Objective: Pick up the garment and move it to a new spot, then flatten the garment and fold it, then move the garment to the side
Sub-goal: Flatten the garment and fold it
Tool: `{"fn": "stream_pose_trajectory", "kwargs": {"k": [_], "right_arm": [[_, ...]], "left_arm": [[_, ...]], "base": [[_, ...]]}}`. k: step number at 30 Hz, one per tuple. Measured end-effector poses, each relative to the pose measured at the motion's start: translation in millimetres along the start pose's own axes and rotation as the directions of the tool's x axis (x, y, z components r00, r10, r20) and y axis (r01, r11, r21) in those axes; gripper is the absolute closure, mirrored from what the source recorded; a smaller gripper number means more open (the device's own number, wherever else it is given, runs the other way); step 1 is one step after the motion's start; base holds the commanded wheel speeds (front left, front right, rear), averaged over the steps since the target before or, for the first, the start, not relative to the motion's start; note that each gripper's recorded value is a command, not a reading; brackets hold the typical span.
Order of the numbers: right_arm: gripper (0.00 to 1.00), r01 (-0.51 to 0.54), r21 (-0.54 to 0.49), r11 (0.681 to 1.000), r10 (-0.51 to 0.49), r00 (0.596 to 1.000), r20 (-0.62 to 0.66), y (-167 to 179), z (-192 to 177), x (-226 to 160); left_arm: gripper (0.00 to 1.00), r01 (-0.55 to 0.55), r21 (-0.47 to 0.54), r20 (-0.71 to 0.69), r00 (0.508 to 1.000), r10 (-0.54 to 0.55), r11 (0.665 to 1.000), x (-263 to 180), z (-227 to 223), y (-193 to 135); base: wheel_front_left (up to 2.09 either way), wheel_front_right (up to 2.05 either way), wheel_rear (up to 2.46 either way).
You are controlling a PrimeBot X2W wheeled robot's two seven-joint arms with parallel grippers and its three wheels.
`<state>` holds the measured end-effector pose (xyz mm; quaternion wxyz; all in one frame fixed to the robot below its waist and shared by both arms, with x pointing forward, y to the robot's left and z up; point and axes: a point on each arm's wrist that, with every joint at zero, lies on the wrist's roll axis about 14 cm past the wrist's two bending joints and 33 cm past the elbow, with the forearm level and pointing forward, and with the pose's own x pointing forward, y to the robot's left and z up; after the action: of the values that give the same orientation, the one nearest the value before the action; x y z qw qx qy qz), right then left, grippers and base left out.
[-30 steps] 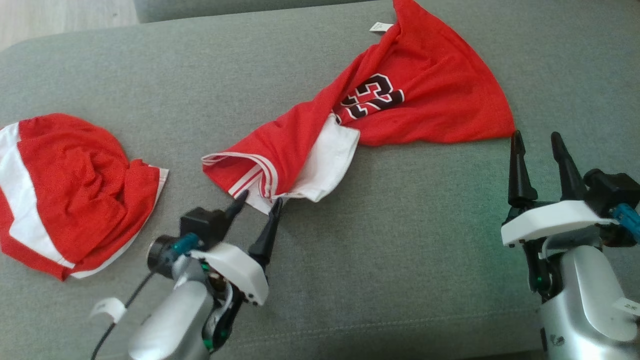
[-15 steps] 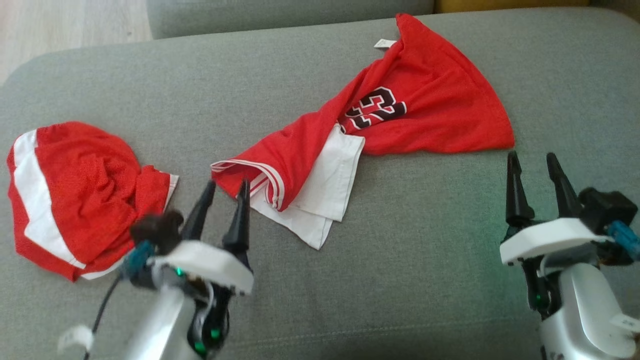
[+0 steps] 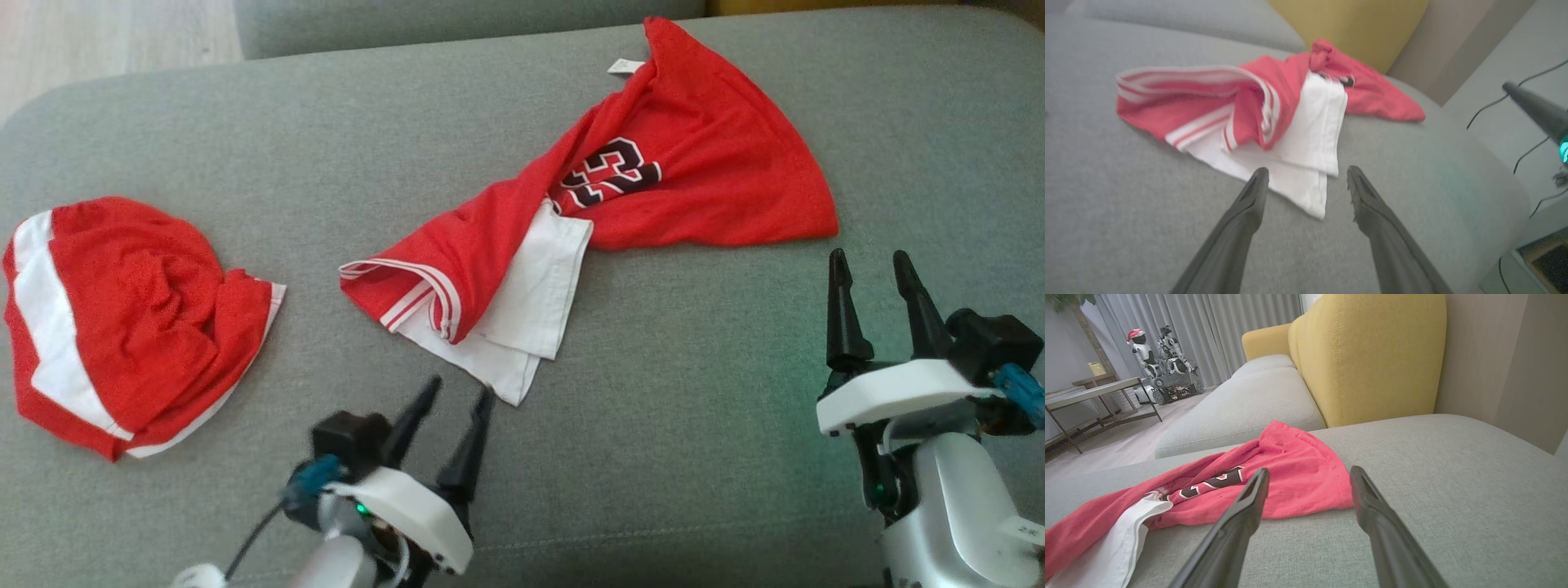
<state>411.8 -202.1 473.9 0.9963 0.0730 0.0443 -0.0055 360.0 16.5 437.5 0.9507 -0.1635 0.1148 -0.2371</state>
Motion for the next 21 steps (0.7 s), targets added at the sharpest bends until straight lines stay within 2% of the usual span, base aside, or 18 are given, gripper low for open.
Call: {"fn": "stream_pose_trajectory", "kwargs": {"k": [3, 7, 10, 16, 21], "right_arm": [[0.0, 0.007, -0.002, 1.0, -0.007, 1.0, -0.009, -2.6, -2.4, -0.5], [0.0, 0.022, -0.004, 1.0, -0.022, 1.0, -0.015, -8.3, -3.9, -2.4], [0.0, 0.037, -0.005, 0.999, -0.037, 0.999, -0.014, -13.6, -3.6, -3.2], [0.0, 0.059, -0.008, 0.998, -0.059, 0.998, -0.02, -21.4, -5.5, -6.1], [0.0, 0.069, -0.009, 0.998, -0.07, 0.997, -0.028, -25.3, -8.5, -7.0]], "left_arm": [[0.0, 0.01, 0.009, -0.094, 0.996, -0.009, 1.0, 1.7, -23.3, -1.5], [0.0, -0.032, 0.034, -0.23, 0.972, 0.039, 0.999, 6.5, -50.3, 10.5], [0.0, -0.032, 0.014, -0.256, 0.966, 0.035, 0.999, 12.9, -55.1, 9.7], [0.0, -0.037, -0.092, -0.265, 0.964, 0.012, 0.995, 23.2, -56.5, 2.4], [0.0, -0.043, -0.128, -0.276, 0.961, 0.006, 0.991, 32.1, -57.4, -1.5]], "base": [[0.0, 0.0, 0.0], [0.0, 0.0, 0.0], [0.0, 0.0, 0.0], [0.0, 0.0, 0.0], [0.0, 0.0, 0.0]]}}
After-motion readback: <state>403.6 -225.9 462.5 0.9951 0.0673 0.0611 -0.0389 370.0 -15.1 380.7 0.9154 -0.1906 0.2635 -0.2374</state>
